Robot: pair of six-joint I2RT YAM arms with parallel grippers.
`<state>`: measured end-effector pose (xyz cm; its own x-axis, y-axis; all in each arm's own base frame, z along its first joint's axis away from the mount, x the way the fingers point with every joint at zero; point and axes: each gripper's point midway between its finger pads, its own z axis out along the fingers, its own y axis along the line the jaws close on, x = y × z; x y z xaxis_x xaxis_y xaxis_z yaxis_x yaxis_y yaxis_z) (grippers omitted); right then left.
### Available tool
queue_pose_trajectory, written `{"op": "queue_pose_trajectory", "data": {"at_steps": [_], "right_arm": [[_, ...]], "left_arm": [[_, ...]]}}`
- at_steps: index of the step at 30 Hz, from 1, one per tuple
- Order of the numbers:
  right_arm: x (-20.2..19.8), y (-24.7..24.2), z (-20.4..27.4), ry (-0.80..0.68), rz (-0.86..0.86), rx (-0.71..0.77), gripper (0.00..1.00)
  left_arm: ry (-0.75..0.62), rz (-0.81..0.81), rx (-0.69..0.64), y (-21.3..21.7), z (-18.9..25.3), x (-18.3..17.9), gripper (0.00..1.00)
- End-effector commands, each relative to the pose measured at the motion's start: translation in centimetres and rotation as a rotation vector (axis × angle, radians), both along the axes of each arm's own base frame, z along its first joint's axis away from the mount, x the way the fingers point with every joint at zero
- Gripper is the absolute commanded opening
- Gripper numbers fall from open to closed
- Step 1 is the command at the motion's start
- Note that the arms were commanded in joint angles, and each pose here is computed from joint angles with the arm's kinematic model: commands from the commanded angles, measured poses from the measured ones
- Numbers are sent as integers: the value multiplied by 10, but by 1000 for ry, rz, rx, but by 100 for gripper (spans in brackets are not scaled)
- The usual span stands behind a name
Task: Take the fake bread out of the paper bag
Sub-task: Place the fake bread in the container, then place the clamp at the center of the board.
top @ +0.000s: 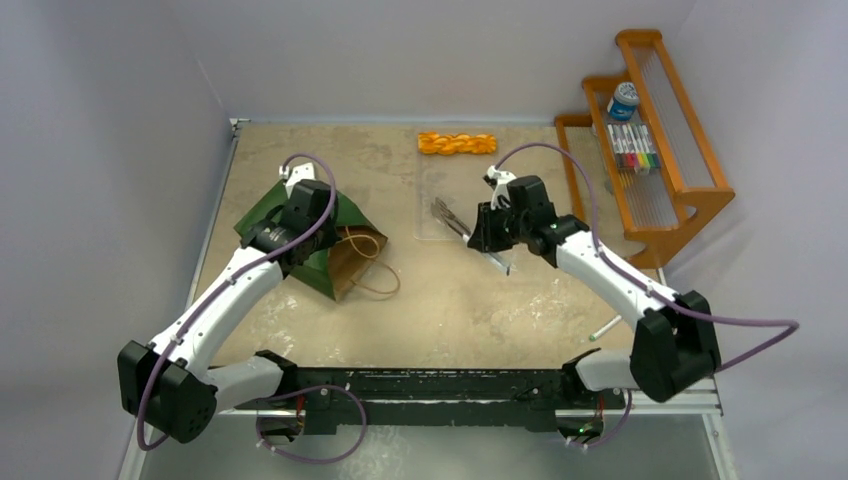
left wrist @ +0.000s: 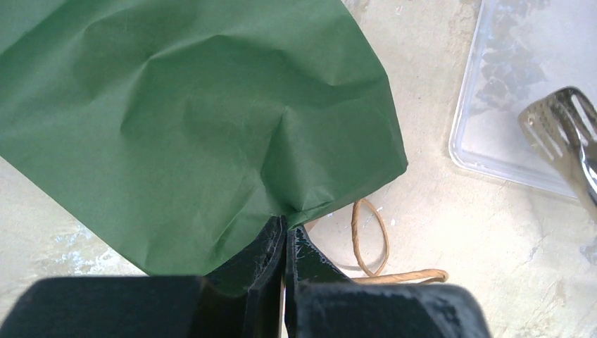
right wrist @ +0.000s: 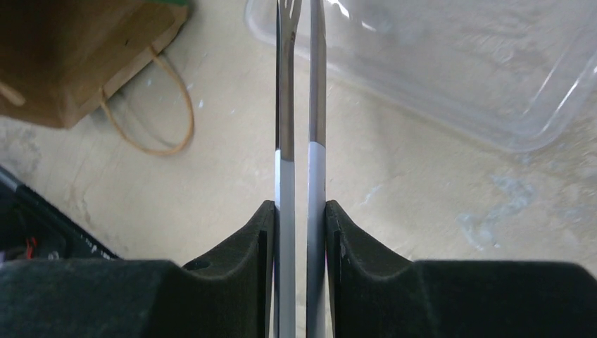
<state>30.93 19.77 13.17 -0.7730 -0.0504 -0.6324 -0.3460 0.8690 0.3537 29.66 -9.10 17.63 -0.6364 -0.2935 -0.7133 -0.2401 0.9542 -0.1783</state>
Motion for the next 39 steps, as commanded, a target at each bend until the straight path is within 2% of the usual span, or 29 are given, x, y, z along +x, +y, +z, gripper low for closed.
{"op": "queue_pose_trajectory", "data": {"at_steps": [1,5,11,16,24,28,39], "right_arm": [[-25,15,26,-80,78,79,29],[-54,25,37,-89,134,127,25],[-99,55,53,-90,233,198,25],[-121,79,64,-99,294,232,25],[-146,115,51,-74,377,259,25],[-143,133,49,-88,396,263,25],[-98,174,28,-158,384,194,29]], "left_arm": [[3,41,-17,2,7,-4,0],[12,54,-14,2,11,-3,0],[-7,37,-41,-6,26,5,0],[-7,15,-40,-9,38,8,0],[8,-12,-45,-13,51,6,0],[19,-40,-54,-15,52,1,0],[53,-36,-43,-6,52,-21,0]]}}
